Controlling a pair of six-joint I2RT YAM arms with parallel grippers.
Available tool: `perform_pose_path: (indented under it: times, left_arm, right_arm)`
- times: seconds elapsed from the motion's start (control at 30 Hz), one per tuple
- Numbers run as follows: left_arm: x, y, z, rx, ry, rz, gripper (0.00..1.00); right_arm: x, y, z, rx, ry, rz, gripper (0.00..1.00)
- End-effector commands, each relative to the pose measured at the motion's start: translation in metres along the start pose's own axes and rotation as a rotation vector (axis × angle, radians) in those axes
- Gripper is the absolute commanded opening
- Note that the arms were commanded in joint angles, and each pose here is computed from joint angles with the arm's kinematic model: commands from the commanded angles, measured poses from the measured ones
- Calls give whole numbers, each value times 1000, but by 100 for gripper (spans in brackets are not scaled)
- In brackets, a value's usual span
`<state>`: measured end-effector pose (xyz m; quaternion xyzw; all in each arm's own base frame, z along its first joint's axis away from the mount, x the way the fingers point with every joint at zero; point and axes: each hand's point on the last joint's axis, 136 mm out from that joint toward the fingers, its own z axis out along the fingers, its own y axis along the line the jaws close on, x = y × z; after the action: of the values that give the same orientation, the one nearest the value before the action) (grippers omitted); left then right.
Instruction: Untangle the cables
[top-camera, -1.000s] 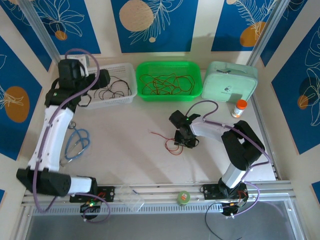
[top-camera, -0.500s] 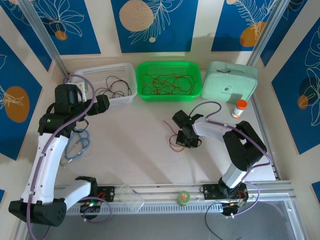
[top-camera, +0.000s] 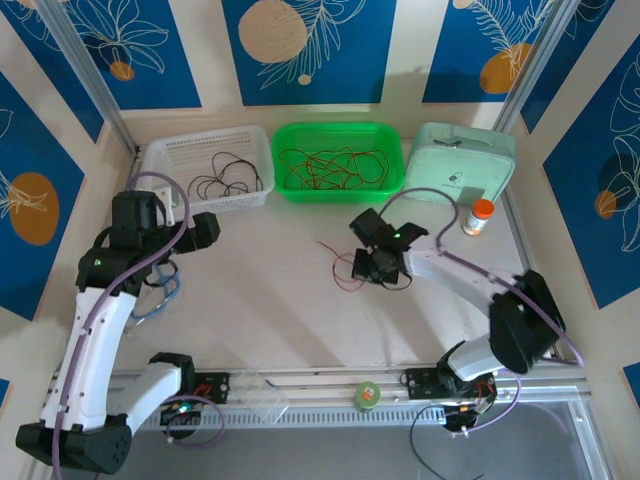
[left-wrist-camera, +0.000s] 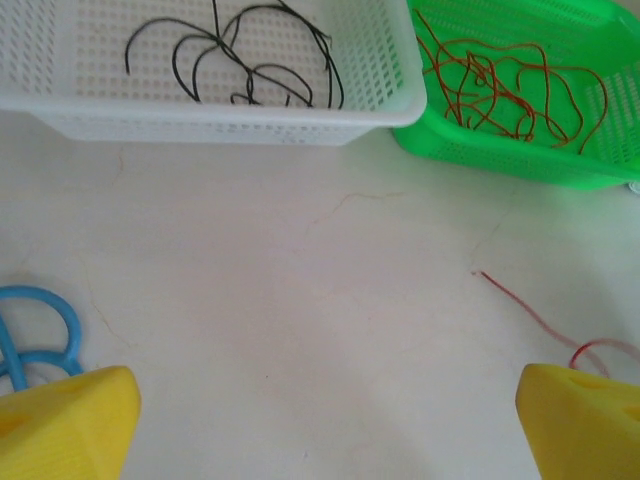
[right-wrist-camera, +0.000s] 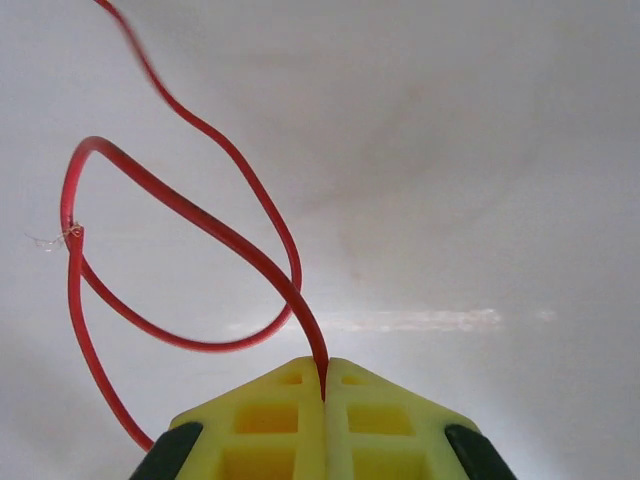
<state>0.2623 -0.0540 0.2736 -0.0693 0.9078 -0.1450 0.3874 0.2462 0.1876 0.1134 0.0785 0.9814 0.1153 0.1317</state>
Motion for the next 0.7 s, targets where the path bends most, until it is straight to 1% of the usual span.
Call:
perform_pose_path:
  times: [0.0, 0.23, 0.37, 0.47, 0.53, 0.67]
  left_arm:
    - [20, -4, 3, 45, 46, -36, 95]
    - [35, -7, 11, 83, 77, -66, 94]
    - [38, -9, 12, 94, 82, -68, 93]
    - [41, -11, 12, 108, 85, -65, 94]
    - [42, -13, 12, 123, 83, -62, 94]
    - [43, -16, 12, 144, 73, -50, 97]
  right_arm:
    - [-18, 10, -54, -71, -90, -56, 0]
    - [-72, 40, -144, -223, -273, -144, 0]
    - [-113, 52, -174, -260, -365, -174, 0]
    - [-151, 56, -179, -257, -419, -182, 0]
    - [-176, 58, -175, -268, -438, -184, 0]
    - [-229, 59, -142, -253, -442, -188, 0]
